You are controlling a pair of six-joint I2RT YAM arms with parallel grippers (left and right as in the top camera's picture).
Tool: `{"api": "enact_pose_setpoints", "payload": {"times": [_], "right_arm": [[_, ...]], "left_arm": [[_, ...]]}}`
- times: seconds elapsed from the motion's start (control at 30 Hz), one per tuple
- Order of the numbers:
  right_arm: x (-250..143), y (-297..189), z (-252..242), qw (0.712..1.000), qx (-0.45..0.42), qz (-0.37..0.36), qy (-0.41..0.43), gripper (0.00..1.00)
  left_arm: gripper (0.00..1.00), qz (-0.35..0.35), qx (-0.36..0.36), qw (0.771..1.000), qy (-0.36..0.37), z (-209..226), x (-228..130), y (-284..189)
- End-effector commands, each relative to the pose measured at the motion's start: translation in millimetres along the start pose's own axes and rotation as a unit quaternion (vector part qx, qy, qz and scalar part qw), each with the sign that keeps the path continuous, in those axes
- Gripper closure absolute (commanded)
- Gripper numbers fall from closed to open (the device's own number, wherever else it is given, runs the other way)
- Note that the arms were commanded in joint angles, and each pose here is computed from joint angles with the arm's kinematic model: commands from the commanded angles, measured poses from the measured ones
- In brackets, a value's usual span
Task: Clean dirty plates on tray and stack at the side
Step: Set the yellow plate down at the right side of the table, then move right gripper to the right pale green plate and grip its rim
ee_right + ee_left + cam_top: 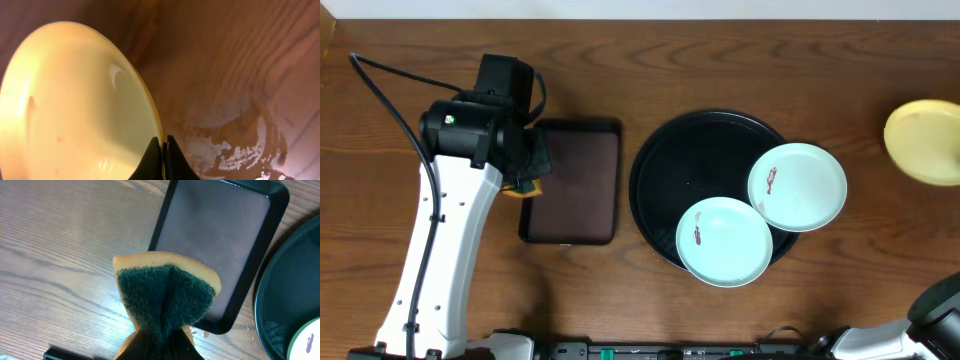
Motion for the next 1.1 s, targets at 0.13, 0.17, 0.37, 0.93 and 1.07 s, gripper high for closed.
{"api": "enact_pose_setpoints", "payload": {"times": [0.13,0.17,0.37,0.93,1.07], "right_arm": [[-51.1,43.0,-9.3,1.0,-0.01,0.024,0.003,0.99],[-56.6,47.8,-9.6,1.0,-0.008,0.025,0.002,0.99],[-61.2,45.6,1.6,0.999,0.025,0.04,-0.001,0.71],[-123.6,-104.4,169.4,0.902,0.152,0.239,-0.327,0.6],[-189.2,-99.7,183.6,0.852,0.138,0.319,-0.391,0.63]], "left_arm": [[0.89,0.002,0.005,1.0,-0.008,2.1,-0.3,1.3],[0.88,0.002,0.005,1.0,-0.008,2.1,-0.3,1.3],[0.88,0.001,0.004,1.0,-0.008,2.1,-0.3,1.3],[0.88,0.002,0.005,1.0,-0.008,2.1,-0.3,1.3],[0.88,0.003,0.005,1.0,-0.008,2.4,-0.9,1.3]]}}
Point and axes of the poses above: each gripper's point midway between its finger pads, its own y axis out along the fingers, its own z axis along the line the jaws close on, x = y × z, the point moved 4 cm from there along -y, back along the fingers, and after that the axes turned 9 degrees about -y, right-handed, at the moved point
